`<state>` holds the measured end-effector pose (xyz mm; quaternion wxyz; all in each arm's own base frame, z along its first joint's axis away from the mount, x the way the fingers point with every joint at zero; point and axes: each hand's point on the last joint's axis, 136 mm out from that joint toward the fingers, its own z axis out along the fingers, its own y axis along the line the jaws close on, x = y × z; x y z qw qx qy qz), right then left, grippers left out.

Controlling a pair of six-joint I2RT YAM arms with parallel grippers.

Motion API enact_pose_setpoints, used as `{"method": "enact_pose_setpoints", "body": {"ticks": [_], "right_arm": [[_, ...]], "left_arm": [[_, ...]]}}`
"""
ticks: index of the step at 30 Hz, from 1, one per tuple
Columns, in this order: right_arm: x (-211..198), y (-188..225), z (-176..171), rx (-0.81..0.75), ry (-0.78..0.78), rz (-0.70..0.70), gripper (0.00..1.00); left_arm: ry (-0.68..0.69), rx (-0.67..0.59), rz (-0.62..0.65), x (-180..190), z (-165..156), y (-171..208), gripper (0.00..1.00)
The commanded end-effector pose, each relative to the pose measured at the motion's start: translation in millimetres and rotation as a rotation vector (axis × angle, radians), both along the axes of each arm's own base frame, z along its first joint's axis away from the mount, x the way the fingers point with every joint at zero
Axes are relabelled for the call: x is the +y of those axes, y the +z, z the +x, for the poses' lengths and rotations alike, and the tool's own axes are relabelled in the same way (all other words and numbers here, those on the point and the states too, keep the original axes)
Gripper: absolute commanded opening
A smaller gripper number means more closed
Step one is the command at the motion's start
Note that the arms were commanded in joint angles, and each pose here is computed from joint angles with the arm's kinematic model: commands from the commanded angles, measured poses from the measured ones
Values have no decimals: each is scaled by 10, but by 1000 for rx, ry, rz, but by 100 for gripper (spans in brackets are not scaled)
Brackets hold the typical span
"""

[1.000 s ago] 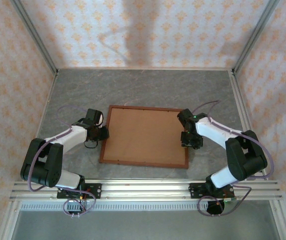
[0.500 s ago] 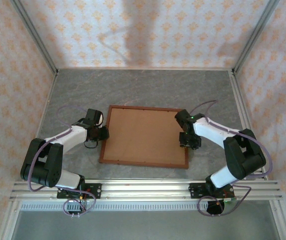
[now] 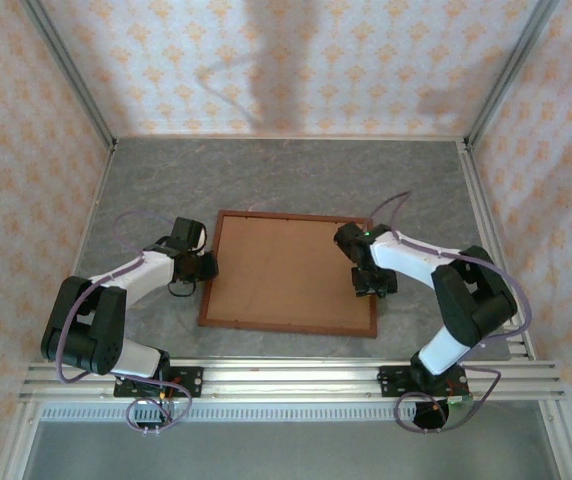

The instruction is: Put the photo into the frame

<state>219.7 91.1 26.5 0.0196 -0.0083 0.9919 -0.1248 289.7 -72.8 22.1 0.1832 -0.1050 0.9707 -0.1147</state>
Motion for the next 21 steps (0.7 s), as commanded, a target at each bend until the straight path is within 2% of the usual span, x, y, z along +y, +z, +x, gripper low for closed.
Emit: {"method": "enact_pose_setpoints", "body": {"ticks": [1,10,16,21], "right_arm": [[369,-194,101,-13,58,117,53],[543,-225,151,-20,71,189,56],[523,-209,205,-33,49,165,56],[507,83,329,-101,51,165,60]], "left_arm": [[-4,65,-30,-74,-139,-166,18],[-4,67,-32,-73,-142,-166,18],[-5,67,-31,-74,-146,-169,18],[-3,63,-30,-68,-146,-154,18]]}}
